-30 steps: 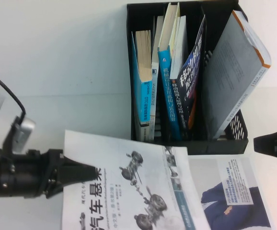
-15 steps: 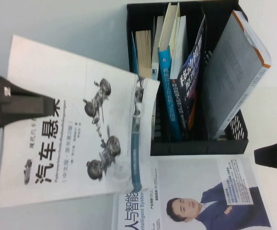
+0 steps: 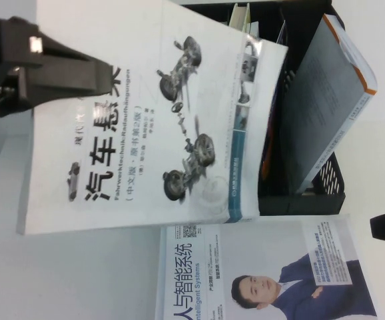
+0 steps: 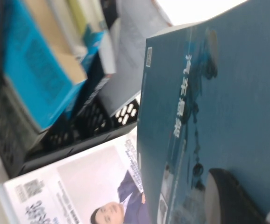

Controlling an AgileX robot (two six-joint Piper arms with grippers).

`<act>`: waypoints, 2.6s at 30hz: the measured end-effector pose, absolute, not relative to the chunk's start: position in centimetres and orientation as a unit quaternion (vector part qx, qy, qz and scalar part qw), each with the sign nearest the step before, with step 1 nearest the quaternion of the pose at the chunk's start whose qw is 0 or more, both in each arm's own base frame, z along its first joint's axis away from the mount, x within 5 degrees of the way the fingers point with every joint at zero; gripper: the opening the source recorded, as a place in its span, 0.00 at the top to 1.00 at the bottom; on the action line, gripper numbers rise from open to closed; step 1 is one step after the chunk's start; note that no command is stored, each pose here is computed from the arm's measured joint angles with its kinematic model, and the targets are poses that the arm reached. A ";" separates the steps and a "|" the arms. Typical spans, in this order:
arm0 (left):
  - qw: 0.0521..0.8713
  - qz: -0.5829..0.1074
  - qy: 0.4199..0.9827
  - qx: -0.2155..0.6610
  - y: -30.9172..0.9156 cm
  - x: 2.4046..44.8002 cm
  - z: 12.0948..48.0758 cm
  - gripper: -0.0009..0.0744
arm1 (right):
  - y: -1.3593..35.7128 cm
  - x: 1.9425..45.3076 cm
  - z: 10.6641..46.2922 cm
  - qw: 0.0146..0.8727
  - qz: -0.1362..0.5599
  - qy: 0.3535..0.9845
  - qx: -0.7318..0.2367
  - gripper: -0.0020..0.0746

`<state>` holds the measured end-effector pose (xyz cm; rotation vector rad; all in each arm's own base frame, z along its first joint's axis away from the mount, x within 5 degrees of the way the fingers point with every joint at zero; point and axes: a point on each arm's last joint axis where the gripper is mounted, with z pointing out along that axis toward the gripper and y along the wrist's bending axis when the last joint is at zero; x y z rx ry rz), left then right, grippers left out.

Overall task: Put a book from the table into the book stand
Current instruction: Place the book on the book shelf

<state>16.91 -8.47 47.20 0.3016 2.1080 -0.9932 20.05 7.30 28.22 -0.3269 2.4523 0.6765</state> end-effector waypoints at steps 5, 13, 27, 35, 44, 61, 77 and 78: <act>0.378 -0.368 0.834 0.163 -11.3 19.0 48.2 0.84 | 6.9 18.9 29.4 0.308 0.240 0.912 -0.128 0.98; 0.372 -0.330 0.853 0.158 -15.2 25.1 49.8 0.84 | 6.1 16.2 31.0 0.327 0.214 0.910 -0.136 0.98; 0.377 -0.366 0.849 0.044 -19.0 34.7 49.1 0.84 | 6.0 15.2 31.1 0.310 0.214 0.915 -0.146 0.98; 0.416 -0.345 0.840 0.047 -22.6 35.2 47.9 0.84 | 6.0 15.2 30.8 0.306 0.209 0.917 -0.148 0.98; 0.438 -0.255 0.859 0.073 -27.0 35.0 45.0 0.84 | 5.9 15.2 30.8 0.305 0.209 0.917 -0.147 0.98; 0.394 -0.255 0.877 0.100 -32.2 34.2 41.0 0.84 | 5.9 15.1 30.8 0.304 0.208 0.918 -0.146 0.98; 0.423 -0.242 0.868 0.093 -31.3 37.0 39.6 0.81 | 5.8 14.7 29.1 0.276 0.208 0.928 -0.137 0.98; 0.430 -0.246 0.863 0.097 -31.5 37.1 39.7 0.77 | 5.8 14.7 28.7 0.271 0.209 0.930 -0.136 0.98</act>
